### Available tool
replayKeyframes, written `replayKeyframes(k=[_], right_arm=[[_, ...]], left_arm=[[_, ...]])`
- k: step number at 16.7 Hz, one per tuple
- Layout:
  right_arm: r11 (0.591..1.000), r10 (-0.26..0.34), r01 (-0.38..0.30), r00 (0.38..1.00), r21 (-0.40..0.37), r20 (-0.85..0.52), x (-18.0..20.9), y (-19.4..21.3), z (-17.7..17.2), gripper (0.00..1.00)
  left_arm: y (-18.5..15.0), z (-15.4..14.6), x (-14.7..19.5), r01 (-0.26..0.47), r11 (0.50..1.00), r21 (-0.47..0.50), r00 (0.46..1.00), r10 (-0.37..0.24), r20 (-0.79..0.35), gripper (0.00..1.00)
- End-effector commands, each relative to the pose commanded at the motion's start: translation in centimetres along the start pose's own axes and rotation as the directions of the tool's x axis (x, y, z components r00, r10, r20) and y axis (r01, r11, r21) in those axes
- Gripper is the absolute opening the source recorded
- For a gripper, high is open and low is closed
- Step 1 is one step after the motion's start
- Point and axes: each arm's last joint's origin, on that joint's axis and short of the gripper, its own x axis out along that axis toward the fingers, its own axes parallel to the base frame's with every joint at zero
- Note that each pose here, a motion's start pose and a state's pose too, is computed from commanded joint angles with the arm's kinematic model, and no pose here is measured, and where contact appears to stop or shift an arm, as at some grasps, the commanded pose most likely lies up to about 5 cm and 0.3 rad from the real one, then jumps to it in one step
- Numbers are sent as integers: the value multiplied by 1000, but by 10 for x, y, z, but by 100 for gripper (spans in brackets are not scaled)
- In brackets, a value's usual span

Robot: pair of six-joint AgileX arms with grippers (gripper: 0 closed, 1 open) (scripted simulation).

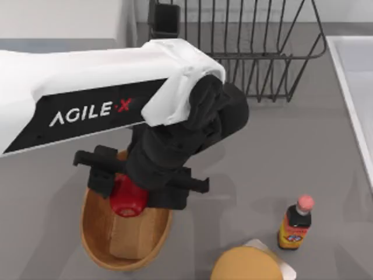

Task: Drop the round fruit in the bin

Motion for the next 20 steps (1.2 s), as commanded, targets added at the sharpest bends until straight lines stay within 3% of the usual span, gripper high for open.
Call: replayKeyframes(k=[1, 14, 20], right_arm=[[1000, 0, 0, 1000, 0, 0, 0, 0, 0, 100], [1000, 0, 0, 1000, 0, 0, 0, 0, 0, 100], [1000, 0, 0, 1000, 0, 0, 0, 0, 0, 100]], left_arm=[[0, 0, 0, 0, 1000, 0, 1000, 0, 0, 0], [0, 0, 0, 0, 1000, 0, 1000, 0, 0, 98], [0, 0, 0, 0, 1000, 0, 1000, 0, 0, 100]])
